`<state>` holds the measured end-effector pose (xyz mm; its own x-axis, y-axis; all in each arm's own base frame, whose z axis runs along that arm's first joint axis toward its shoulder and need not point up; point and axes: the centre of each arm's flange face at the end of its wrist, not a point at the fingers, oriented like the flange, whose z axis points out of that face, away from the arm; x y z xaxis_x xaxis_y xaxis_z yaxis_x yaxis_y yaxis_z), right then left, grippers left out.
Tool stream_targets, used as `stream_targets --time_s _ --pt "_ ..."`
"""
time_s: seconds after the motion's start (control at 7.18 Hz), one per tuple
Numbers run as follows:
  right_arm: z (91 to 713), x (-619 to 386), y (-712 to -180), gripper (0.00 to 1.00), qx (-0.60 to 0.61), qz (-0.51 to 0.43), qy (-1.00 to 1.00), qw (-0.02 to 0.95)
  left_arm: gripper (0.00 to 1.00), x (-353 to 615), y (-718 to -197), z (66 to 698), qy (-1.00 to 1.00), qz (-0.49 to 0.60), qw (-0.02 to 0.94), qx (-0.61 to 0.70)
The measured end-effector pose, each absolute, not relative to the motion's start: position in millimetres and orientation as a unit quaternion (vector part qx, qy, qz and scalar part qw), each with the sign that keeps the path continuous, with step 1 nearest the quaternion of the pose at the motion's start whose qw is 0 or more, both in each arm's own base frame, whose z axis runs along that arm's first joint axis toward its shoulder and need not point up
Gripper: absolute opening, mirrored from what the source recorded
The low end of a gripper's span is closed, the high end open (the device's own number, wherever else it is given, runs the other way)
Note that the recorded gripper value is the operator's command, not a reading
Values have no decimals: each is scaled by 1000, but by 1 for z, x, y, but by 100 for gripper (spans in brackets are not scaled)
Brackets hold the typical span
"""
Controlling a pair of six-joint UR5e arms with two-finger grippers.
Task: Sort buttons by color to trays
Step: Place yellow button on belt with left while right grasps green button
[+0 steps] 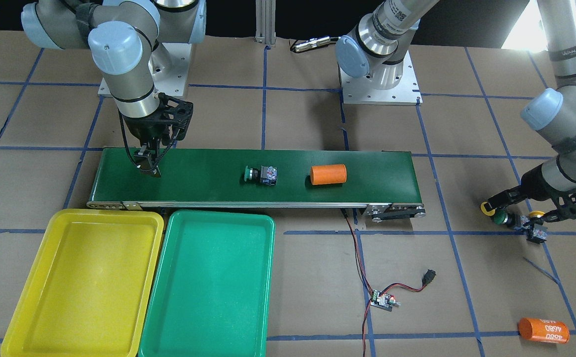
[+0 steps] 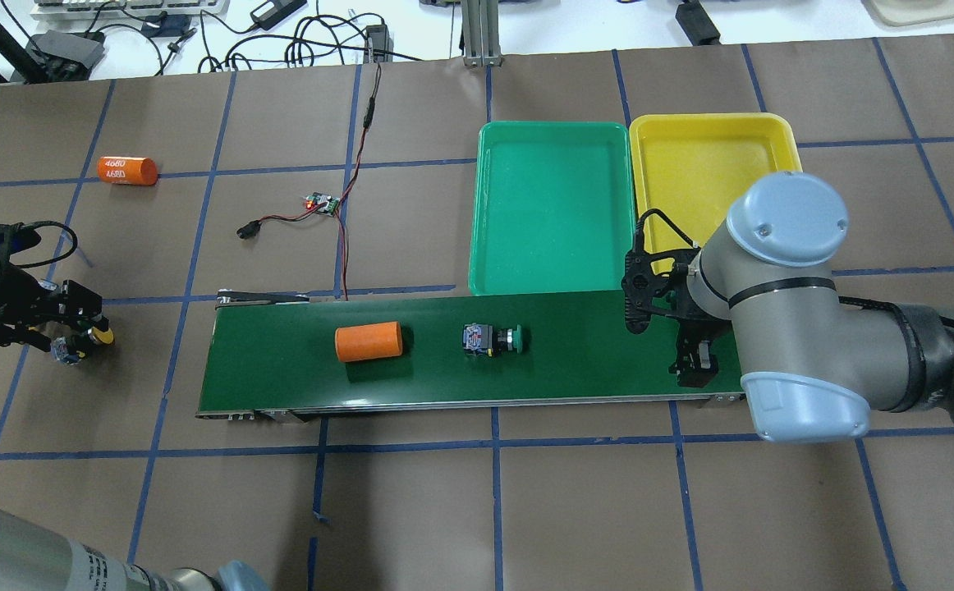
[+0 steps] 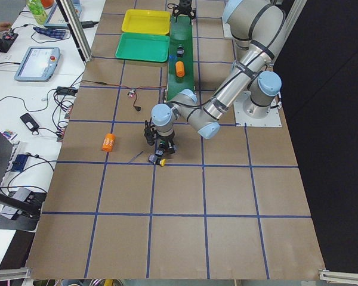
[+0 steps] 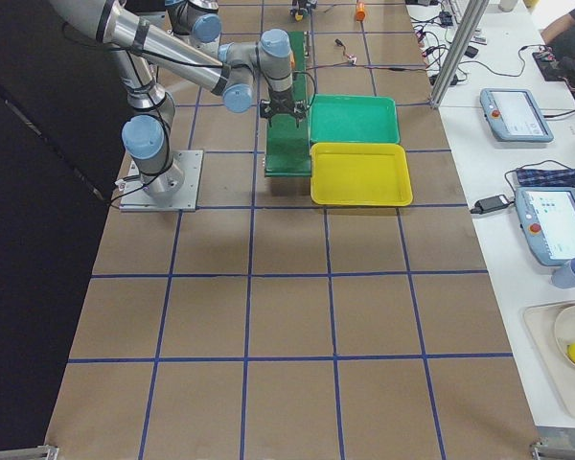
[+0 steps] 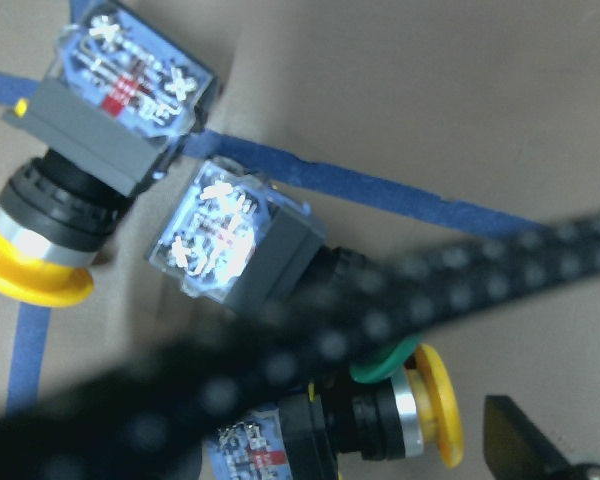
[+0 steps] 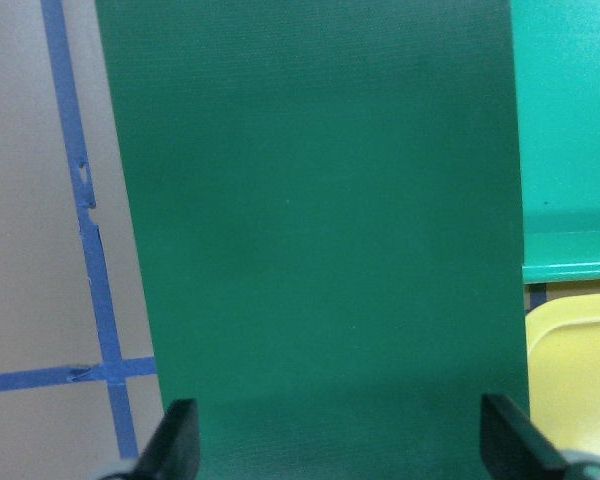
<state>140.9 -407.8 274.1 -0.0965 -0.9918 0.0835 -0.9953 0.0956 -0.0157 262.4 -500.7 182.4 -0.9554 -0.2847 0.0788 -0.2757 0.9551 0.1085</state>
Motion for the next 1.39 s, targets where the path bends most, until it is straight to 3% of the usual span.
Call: stream_targets --time_s 0.56,0.7,0.84,0.98,1.11,1.39 --pt "272 140 -406 100 674 29 -738 27 99 264 -499 181 -988 -57 36 141" --pt "271 140 -406 100 674 28 -738 27 76 263 -498 179 -988 -60 37 141" --pt "270 140 -405 100 674 27 -738 25 60 262 -496 177 -987 -62 38 140" --pt "269 140 -405 100 675 26 -737 22 28 263 -497 178 -988 -61 38 138" --pt "267 141 -405 100 676 24 -737 19 16 263 -497 182 -989 -57 36 131" --pt "252 140 -409 100 675 10 -737 8 10 255 -498 202 -992 -49 32 114"
